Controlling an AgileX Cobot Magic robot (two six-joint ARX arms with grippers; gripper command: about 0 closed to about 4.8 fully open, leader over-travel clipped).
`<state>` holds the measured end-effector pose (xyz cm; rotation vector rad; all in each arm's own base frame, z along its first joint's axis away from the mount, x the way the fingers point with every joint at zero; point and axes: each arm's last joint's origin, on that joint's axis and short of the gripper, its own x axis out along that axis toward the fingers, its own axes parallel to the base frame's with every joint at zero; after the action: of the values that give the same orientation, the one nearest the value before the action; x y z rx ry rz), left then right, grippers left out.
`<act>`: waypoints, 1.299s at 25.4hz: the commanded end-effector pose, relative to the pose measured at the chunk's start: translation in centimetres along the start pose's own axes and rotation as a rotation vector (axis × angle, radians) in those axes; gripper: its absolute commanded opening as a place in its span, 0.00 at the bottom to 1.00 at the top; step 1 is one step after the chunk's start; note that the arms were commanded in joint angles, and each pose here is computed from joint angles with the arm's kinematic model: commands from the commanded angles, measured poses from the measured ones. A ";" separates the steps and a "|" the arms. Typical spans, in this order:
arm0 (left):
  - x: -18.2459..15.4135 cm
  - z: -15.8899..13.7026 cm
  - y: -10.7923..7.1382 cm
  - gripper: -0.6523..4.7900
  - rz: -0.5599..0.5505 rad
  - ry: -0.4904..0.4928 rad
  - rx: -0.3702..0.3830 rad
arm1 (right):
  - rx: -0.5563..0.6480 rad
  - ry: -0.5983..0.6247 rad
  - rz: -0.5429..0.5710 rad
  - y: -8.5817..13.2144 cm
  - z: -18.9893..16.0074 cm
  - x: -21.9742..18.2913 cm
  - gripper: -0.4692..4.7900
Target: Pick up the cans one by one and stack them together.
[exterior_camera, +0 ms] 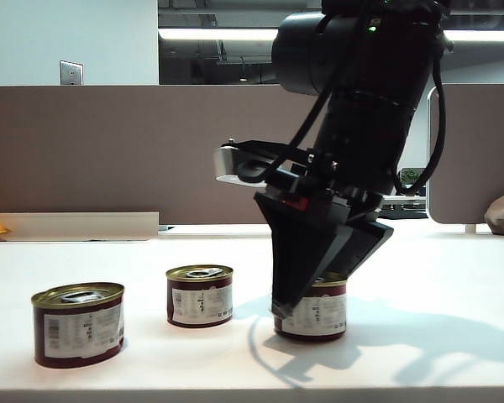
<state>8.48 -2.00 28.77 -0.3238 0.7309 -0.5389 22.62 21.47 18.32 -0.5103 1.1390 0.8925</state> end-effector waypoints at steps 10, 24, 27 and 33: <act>-0.1 0.3 -0.1 0.11 -0.007 -0.022 0.011 | -0.020 -0.134 -0.026 -0.1 4.7 -4.8 0.35; -0.1 0.5 -0.1 0.11 -0.004 -0.044 0.009 | -0.121 -0.179 0.030 2.9 7.3 -2.1 0.35; -0.1 0.4 -0.1 0.11 -0.003 -0.043 0.009 | -0.120 -0.172 0.030 2.7 8.0 -1.4 0.35; -0.1 0.4 -0.1 0.11 -0.003 -0.043 0.009 | -0.124 -0.105 -0.022 2.5 7.7 -0.3 0.35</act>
<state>8.63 -2.00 29.07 -0.3294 0.6949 -0.5346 24.77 28.51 21.53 -0.5528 0.9902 0.9755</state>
